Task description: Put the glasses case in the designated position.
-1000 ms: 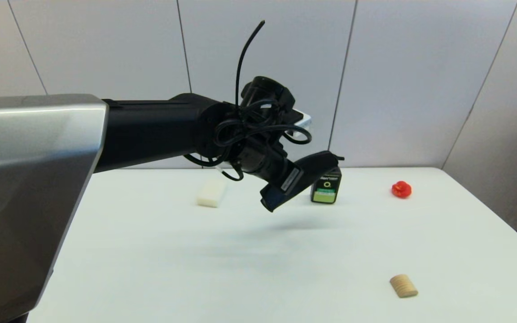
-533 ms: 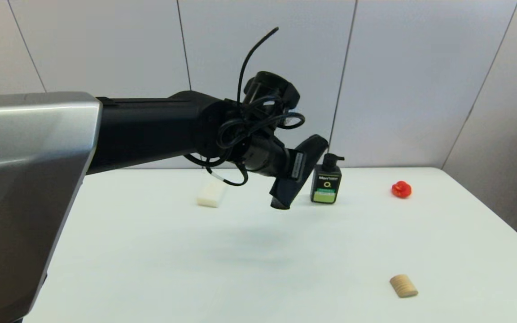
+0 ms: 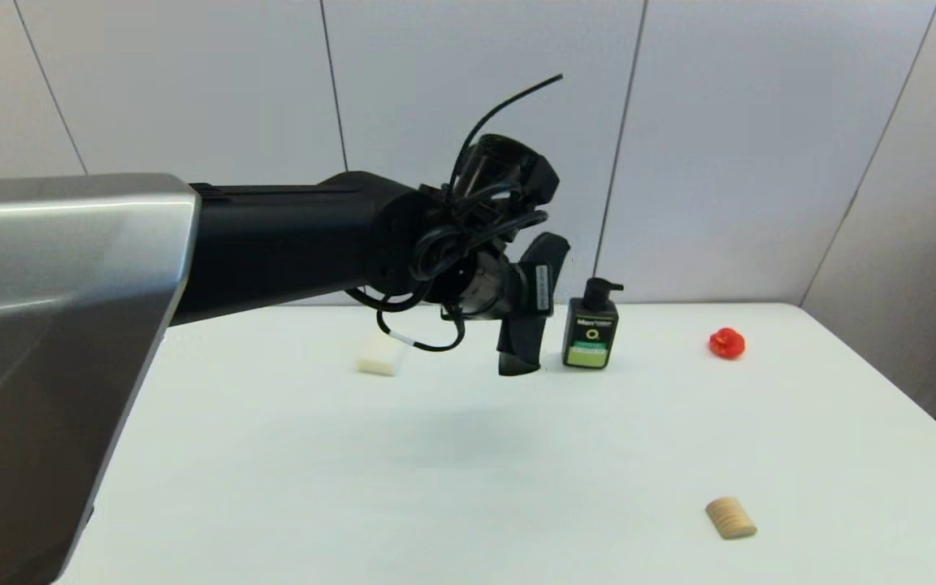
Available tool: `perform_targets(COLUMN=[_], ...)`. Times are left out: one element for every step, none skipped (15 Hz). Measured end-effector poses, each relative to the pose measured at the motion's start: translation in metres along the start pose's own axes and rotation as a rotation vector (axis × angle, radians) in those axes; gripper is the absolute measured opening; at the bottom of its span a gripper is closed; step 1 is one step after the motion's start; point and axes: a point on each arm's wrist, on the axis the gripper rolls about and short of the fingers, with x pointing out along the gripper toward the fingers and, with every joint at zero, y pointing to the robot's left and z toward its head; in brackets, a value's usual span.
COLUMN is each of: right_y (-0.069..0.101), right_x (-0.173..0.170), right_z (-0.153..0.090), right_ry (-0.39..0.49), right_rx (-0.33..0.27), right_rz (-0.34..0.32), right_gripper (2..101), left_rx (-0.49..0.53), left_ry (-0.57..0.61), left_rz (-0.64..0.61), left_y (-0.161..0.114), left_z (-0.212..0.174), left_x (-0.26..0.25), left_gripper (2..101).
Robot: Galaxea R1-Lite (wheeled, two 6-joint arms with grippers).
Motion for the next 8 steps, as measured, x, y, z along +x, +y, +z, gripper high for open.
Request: perform_targets(right_y=[0.0,0.0,0.0,0.0,0.0,0.0,0.0,0.0], right_x=[0.0,0.0,0.0,0.0,0.0,0.0,0.0,0.0], right_z=[0.0,0.0,0.0,0.0,0.0,0.0,0.0,0.0], right_ry=[0.0,0.001,0.0,0.0,0.0,0.0,0.0,0.0], right_rx=[0.0,0.001,0.001,0.0,0.001,0.0,0.001,0.0], right_rz=[0.0,0.0,0.0,0.0,0.0,0.0,0.0,0.0], right_gripper=[97.4,97.3,97.3,97.3,97.4,97.3,97.3,97.3], left_rx=[-0.001,-0.002,-0.015,-0.03,-0.049,-0.06,-0.061,-0.059], left_ry=[0.004,0.013,0.023,0.031,0.039,0.047,0.054,0.062], left_rz=[0.007,0.012,0.016,0.019,0.023,0.026,0.028,0.03], left_y=[0.0,0.0,0.0,0.0,0.0,0.0,0.0,-0.001], left_z=[-0.002,-0.004,-0.007,-0.009,-0.012,-0.014,-0.017,-0.019], left_x=[0.004,0.008,0.012,0.016,0.021,0.025,0.028,0.031], left_gripper=[14.8,14.8,14.7,14.7,14.7,14.7,14.7,14.7])
